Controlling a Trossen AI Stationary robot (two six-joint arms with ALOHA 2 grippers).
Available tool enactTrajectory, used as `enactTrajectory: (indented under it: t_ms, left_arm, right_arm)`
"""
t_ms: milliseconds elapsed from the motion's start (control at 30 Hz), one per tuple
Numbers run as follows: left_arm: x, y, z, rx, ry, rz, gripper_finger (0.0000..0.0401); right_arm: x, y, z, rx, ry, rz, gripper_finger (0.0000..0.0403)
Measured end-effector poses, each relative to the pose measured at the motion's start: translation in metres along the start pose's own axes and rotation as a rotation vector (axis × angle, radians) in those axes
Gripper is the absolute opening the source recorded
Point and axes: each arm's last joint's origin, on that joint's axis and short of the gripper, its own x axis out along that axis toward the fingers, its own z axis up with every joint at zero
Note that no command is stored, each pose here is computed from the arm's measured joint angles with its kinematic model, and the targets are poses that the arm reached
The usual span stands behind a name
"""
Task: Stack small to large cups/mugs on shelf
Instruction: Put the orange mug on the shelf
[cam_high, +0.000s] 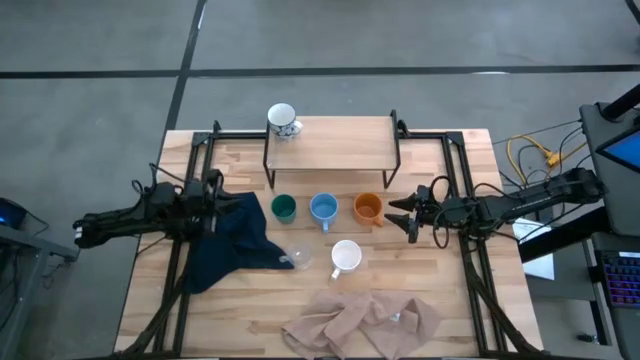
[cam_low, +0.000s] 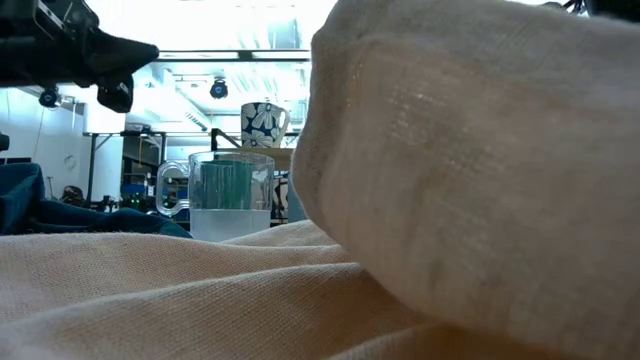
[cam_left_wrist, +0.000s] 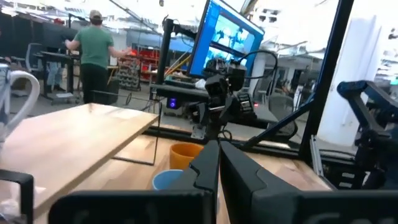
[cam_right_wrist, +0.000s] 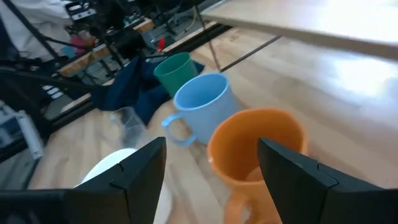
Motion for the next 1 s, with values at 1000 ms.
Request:
enactTrajectory:
  t_ms: [1000]
  left_arm:
    - [0.002, 0.002, -0.014, -0.032, -0.010, -0.011, 0.0000]
  right_arm:
    - [0.000, 0.007, 0.012, 0.139, -0.103, 0.090, 0.0244]
